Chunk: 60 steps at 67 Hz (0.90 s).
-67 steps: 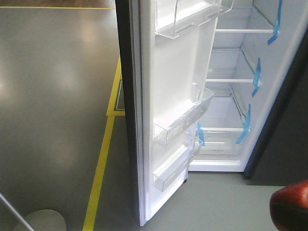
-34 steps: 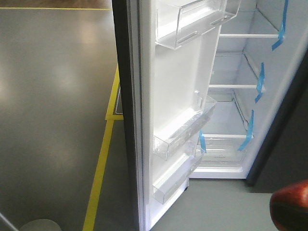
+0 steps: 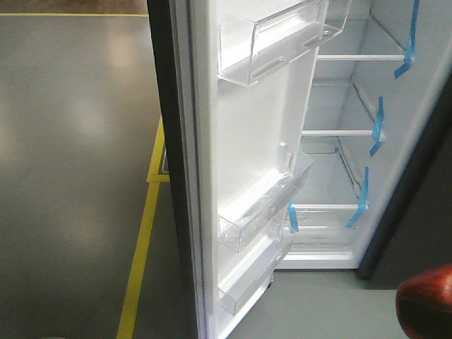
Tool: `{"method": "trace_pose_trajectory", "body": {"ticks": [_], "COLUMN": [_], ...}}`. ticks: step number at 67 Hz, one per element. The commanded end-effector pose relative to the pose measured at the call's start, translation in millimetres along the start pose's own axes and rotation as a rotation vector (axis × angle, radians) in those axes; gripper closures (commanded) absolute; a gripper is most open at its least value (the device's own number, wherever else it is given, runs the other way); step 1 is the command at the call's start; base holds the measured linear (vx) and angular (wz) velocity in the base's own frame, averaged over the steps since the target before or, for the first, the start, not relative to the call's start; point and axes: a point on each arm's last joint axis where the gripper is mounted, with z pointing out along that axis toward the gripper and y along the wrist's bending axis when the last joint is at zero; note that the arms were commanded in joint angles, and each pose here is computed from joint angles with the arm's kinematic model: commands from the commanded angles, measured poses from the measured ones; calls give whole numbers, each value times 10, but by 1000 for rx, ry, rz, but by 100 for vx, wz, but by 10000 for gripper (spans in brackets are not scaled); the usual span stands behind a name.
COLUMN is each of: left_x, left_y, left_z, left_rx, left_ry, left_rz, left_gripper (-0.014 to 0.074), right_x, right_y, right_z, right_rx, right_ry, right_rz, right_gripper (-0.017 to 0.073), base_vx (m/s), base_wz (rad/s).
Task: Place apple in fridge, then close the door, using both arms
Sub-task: 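Approach close to the refrigerator door shelves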
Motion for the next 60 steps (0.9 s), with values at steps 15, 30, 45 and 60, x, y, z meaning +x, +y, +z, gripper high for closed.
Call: {"method": "trace_pose_trajectory", "body": {"ticks": [15, 30, 45, 60], "left_x": [-126, -126, -126, -126], "left_y": [-9, -9, -9, -9], "left_z": [-22, -22, -22, -22], "left_rx": [6, 6, 6, 6], "left_ry": [-100, -100, -100, -100], "left_rz": [-3, -3, -3, -3], "left_gripper": [600, 600, 600, 600], "right_x": [-119, -119, -119, -119], "right_y": [17, 17, 17, 17], "right_z": [-55, -55, -55, -55], "right_rx": [-4, -4, -4, -4], "right_ry": [-87, -87, -87, -87], "right_rz": [-7, -7, -7, -7], "right_gripper": [427, 427, 427, 427], "base_vx": [6, 5, 5, 5], "base_wz": [-1, 1, -1, 0]}}
